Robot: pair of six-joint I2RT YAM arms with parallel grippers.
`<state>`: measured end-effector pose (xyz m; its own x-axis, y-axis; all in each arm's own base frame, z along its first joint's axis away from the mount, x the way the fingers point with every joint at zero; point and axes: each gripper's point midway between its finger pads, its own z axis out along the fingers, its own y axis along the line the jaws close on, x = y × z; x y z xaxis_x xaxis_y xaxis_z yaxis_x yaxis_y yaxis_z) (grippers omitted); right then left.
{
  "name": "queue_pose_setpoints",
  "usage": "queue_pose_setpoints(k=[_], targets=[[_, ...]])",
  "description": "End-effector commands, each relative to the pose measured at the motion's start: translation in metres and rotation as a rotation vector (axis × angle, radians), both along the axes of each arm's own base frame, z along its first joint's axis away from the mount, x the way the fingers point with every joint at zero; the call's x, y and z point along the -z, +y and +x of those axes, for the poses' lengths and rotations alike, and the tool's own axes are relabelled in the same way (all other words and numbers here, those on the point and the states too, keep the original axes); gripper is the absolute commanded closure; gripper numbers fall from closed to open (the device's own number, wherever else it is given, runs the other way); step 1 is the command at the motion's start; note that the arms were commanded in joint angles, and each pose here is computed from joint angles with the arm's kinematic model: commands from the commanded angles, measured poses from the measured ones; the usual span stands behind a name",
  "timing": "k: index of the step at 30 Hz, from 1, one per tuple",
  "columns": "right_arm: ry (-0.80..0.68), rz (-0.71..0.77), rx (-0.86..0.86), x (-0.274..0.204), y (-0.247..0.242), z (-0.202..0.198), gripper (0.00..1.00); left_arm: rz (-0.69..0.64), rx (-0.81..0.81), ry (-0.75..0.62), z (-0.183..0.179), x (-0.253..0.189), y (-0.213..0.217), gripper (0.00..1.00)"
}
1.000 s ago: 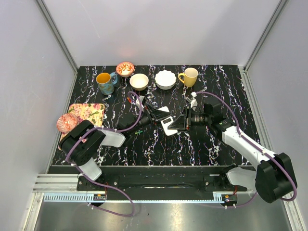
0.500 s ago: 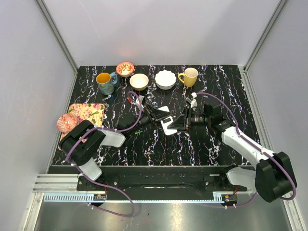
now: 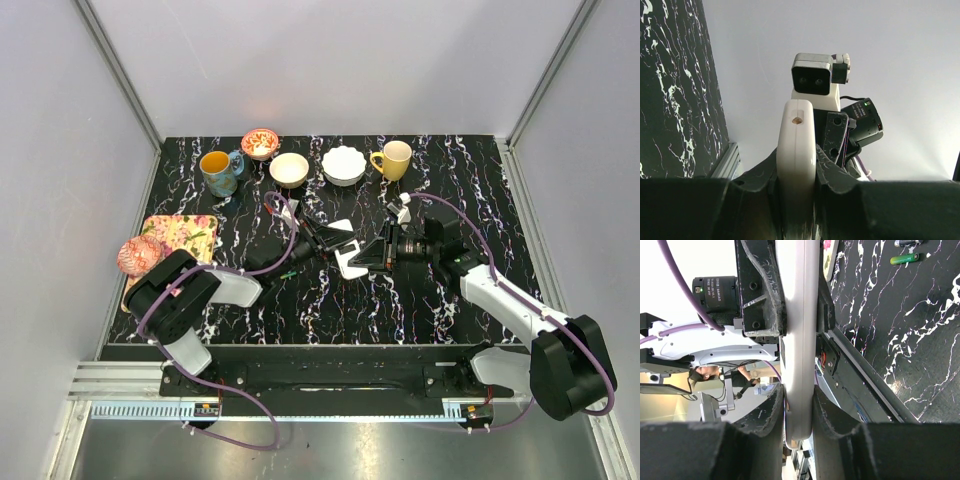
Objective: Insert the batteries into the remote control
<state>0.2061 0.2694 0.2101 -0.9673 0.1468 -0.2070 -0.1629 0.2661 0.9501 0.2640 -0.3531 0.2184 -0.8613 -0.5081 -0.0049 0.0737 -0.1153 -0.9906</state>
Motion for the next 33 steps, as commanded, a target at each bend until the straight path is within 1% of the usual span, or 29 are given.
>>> queue_pose_setpoints(k=[1,6,14,18,19,22,26,33], targets=[[-0.072,0.006,-0.014,-0.004,0.007,0.000,0.65,-0.321,0.030,-0.306,-0.035,-0.102,0.007,1.00],[-0.063,0.000,-0.011,-0.004,0.009,0.001,0.55,-0.315,0.023,-0.291,-0.033,-0.097,0.006,1.00],[-0.058,-0.001,-0.002,-0.010,0.009,0.003,0.48,-0.310,0.012,-0.278,-0.031,-0.093,0.006,1.00],[-0.053,0.009,0.001,-0.015,0.009,0.001,0.40,-0.308,0.012,-0.275,-0.030,-0.092,0.006,1.00],[-0.050,0.014,-0.004,-0.017,0.008,0.000,0.35,-0.308,0.014,-0.273,-0.031,-0.091,0.006,1.00],[-0.051,0.020,-0.012,-0.020,0.007,-0.004,0.30,-0.306,0.013,-0.275,-0.031,-0.091,0.006,1.00],[-0.054,0.027,-0.021,-0.022,0.005,-0.011,0.29,-0.305,0.000,-0.279,-0.028,-0.092,0.011,1.00],[-0.058,0.039,-0.012,-0.023,-0.001,-0.017,0.28,-0.307,-0.018,-0.309,-0.021,-0.099,0.023,1.00]])
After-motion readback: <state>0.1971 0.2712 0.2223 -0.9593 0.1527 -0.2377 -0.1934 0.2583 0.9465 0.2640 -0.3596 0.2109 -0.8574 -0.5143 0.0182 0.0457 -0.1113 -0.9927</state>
